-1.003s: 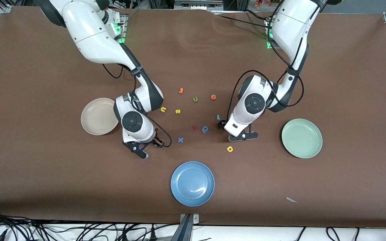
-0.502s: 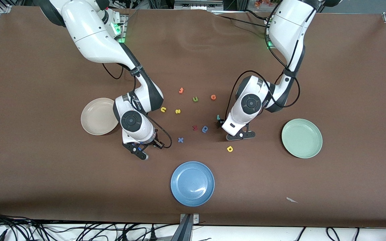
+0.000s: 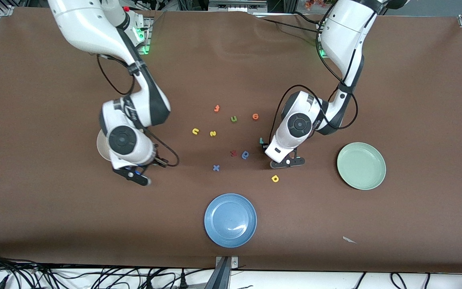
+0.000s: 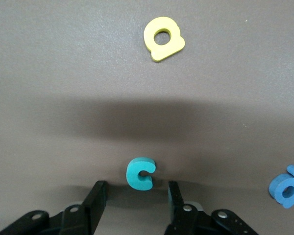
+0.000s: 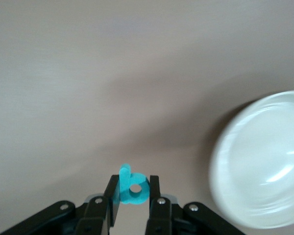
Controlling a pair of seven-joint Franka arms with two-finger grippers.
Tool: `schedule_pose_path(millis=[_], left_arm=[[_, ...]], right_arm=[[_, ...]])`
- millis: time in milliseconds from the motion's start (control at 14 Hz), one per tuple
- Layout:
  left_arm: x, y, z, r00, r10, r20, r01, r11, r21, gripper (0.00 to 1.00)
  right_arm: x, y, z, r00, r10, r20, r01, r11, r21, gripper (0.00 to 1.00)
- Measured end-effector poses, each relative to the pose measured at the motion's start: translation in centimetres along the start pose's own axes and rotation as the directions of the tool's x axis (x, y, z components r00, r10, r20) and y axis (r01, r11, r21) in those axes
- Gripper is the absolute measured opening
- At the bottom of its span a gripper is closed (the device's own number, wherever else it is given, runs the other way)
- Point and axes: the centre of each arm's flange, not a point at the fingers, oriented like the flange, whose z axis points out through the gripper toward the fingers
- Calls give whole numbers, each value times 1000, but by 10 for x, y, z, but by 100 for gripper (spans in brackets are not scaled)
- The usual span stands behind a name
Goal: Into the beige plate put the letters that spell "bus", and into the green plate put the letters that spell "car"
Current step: 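Carry the teal b over the cream plate while the left gripper grasps the c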
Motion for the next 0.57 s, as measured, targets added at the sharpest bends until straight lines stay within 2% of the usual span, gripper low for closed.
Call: schedule_pose_path(millis=[72,143,287,573], left_arm=[[1,0,0,1000,-1,-1,1,1000,0,54],[1,0,-1,1000,-2,-2,2,1000,0,54],[3,1,-3,1000,-4,-7,4,1000,-3,41],[5,3,-3,1000,-19,-11,19,1000,-6,38]], right_arm=[[0,28,7,999,-31,10,31,999,-14,27],[-2,55,15,998,-60,20,61,998,-23,27],[-11,107,37,992,-114,49,115,993,-37,27],[-34,154,87,987,-154,44,156,987,-29,27]])
